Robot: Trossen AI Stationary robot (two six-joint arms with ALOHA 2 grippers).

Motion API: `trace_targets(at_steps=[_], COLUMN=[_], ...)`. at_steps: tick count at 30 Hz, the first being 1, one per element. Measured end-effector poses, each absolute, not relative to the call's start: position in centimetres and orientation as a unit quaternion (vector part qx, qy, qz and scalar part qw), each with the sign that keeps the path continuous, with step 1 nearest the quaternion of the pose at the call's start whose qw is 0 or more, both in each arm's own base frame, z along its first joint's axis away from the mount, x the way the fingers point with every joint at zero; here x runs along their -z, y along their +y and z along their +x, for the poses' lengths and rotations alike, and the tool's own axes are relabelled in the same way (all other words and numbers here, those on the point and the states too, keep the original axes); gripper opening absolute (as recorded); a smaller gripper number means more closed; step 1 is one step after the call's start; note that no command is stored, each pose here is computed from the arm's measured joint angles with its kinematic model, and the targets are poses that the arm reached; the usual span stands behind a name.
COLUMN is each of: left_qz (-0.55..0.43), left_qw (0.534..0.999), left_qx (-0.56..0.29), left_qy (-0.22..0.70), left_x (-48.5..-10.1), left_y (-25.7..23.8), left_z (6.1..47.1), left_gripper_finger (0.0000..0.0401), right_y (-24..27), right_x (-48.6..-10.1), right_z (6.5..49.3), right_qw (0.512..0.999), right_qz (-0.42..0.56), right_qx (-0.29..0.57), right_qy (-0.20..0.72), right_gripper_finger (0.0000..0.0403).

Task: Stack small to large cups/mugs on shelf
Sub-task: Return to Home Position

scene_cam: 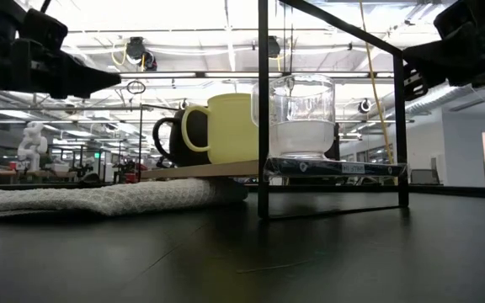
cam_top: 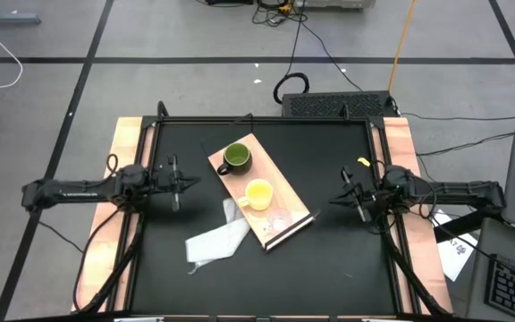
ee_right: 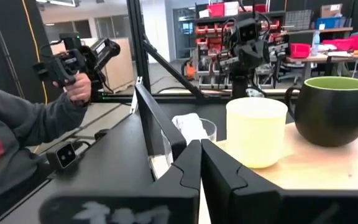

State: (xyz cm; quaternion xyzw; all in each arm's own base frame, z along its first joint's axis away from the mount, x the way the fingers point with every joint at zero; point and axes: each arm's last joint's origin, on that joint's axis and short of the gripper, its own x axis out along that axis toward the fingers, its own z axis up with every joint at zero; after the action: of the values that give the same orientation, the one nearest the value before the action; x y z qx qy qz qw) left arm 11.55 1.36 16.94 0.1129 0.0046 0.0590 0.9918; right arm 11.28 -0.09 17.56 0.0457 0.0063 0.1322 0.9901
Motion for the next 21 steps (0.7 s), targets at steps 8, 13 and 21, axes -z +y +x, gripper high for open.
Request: trace_targets(at_steps=[8, 13, 21], left_qz=[0.085, 0.079, 0.066], left_qw=[0.996, 0.997, 0.998], left_qx=[-0.030, -0.002, -0.001], left_qy=[0.016, 0.013, 0.019], left_x=[-16.64, -16.66, -16.54], left_y=[1.92, 1.77, 1.76], left_z=[11.45, 11.45, 11.45], left_gripper_finger=[0.0000, 0.0000, 0.0001], right_y=[-0.20, -0.35, -0.34], right_x=[-17.64, -17.52, -17.64], right_z=[11.28, 11.27, 11.27], right_qw=[0.991, 0.992, 0.991], right_qz=[0.040, 0.040, 0.042], right_qx=[-0.128, -0.122, -0.123], right_qy=[0.005, 0.012, 0.008], right_gripper_finger=[0.0000, 0.0000, 0.0000])
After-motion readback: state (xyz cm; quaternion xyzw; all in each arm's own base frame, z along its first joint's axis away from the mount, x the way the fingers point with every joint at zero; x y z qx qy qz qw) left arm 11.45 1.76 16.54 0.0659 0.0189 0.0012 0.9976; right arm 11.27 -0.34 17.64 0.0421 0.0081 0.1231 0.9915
